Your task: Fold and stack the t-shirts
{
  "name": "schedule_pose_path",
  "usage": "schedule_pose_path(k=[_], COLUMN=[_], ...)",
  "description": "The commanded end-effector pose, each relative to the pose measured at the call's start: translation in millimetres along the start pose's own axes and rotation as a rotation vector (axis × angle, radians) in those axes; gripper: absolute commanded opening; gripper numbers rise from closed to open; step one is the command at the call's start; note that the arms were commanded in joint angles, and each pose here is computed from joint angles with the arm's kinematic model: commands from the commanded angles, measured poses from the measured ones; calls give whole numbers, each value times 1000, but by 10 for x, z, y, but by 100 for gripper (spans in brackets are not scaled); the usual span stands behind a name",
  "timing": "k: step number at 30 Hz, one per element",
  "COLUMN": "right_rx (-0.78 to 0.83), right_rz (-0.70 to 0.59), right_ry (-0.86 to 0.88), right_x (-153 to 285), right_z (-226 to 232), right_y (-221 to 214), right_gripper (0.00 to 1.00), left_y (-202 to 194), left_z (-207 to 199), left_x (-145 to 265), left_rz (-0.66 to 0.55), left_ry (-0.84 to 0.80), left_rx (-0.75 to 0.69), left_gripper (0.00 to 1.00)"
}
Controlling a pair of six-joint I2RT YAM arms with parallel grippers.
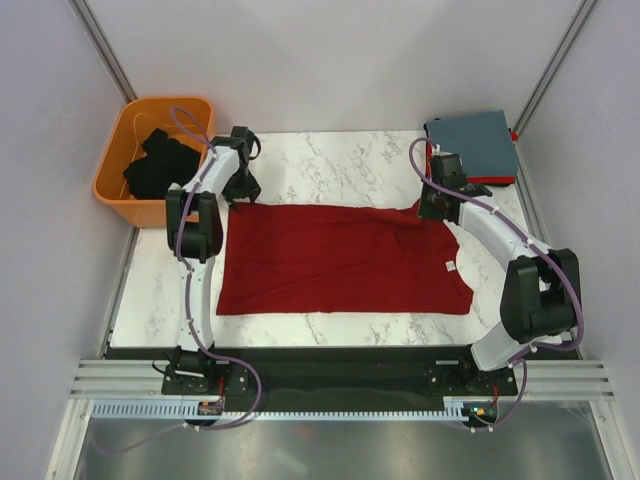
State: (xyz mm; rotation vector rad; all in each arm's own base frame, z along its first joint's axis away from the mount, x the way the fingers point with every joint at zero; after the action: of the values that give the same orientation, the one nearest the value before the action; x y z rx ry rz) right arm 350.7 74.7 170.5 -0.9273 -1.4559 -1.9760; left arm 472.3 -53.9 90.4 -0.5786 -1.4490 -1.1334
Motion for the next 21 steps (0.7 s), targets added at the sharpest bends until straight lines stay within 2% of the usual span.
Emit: schedule_pose_path(k=[1, 2, 3, 8, 9, 12, 21], right_rx=[-17, -17, -19, -25, -30, -31, -37], right_rz=[-61, -62, -65, -73, -83, -102, -156], right_ry=[42, 40, 41, 46, 52, 58, 73], right_x=[118, 115, 114, 114, 135, 186, 590], right_z=[50, 50, 50, 89, 110, 157, 139], right_y=[99, 102, 115, 175, 231, 349, 455], right_gripper=[0, 0, 0, 0, 0, 0, 0], left_y=[44, 37, 29, 30, 45, 52, -110], left_z=[-71, -88, -95, -110, -112, -109, 50], left_x=[-180, -176, -184, -61, 16, 206, 755], left_rz=[-6, -1, 4, 9, 0, -13, -26], left_ry=[-3, -13, -18, -55, -69, -103, -145], left_rx=[69, 68, 69, 75, 77, 85, 63], left_gripper=[59, 55, 44, 24, 15, 2, 2])
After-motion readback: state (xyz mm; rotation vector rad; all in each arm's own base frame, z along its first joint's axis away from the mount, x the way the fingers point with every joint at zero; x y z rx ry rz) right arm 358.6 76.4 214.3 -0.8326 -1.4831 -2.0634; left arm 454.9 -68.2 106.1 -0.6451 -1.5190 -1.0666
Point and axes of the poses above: each gripper's point midway between its finger pads, its own x axis back along the fingers, its own z axis along the line the jaws close on, y = z × x, the point moved 7 cm from there along x, back along the fingers, and after that the axes turned 6 degrees about -x, right-handed, at the moved point
